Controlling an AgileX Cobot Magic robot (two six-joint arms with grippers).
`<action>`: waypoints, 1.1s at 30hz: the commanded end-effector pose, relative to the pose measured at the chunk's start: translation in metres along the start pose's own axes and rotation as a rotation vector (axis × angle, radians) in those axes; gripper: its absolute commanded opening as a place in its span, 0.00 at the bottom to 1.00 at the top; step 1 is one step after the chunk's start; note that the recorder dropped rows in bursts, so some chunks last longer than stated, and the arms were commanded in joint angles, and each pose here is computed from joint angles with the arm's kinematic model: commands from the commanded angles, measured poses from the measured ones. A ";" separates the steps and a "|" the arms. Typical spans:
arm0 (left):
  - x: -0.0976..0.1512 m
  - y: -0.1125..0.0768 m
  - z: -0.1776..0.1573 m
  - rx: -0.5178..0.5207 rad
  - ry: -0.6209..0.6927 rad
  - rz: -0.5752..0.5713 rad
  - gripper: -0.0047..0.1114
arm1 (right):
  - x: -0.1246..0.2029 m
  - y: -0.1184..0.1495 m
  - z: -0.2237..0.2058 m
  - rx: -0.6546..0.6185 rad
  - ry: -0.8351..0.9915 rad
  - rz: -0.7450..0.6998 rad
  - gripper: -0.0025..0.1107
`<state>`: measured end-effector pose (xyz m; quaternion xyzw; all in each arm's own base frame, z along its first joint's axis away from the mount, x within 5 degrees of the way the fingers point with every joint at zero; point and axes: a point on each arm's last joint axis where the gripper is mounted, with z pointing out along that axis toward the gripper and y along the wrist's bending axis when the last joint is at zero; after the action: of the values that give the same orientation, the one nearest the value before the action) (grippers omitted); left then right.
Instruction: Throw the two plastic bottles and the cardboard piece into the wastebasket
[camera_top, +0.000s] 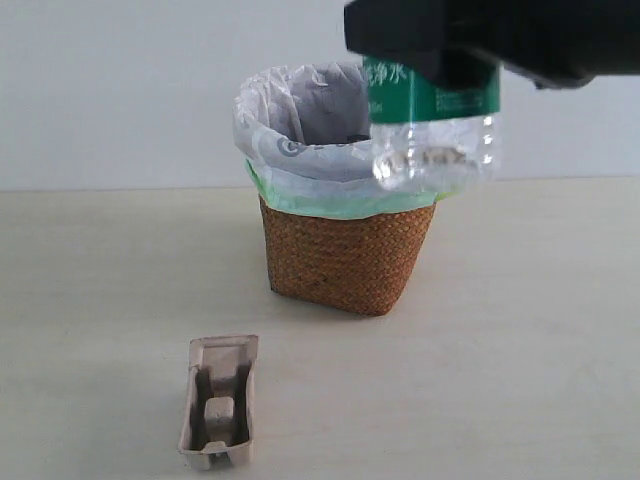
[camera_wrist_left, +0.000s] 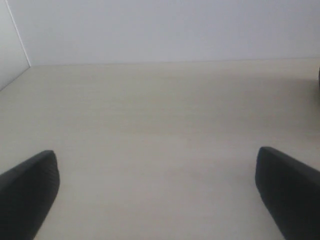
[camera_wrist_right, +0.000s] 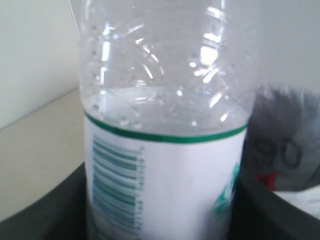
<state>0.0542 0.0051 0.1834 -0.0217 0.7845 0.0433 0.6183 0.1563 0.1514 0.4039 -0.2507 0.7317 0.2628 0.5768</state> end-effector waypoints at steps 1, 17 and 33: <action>-0.002 0.000 -0.001 -0.004 -0.013 -0.010 0.97 | -0.012 -0.002 -0.009 0.025 -0.107 -0.165 0.02; -0.002 0.000 -0.001 -0.004 -0.013 -0.010 0.97 | -0.012 -0.025 0.018 0.143 -0.100 -0.245 0.02; -0.002 0.000 -0.001 -0.004 -0.013 -0.010 0.97 | 0.031 0.032 0.040 -0.061 0.224 -0.141 0.02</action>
<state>0.0542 0.0051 0.1834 -0.0217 0.7845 0.0433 0.6183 0.1581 0.1965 0.3688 -0.3361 0.7653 0.2168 0.5043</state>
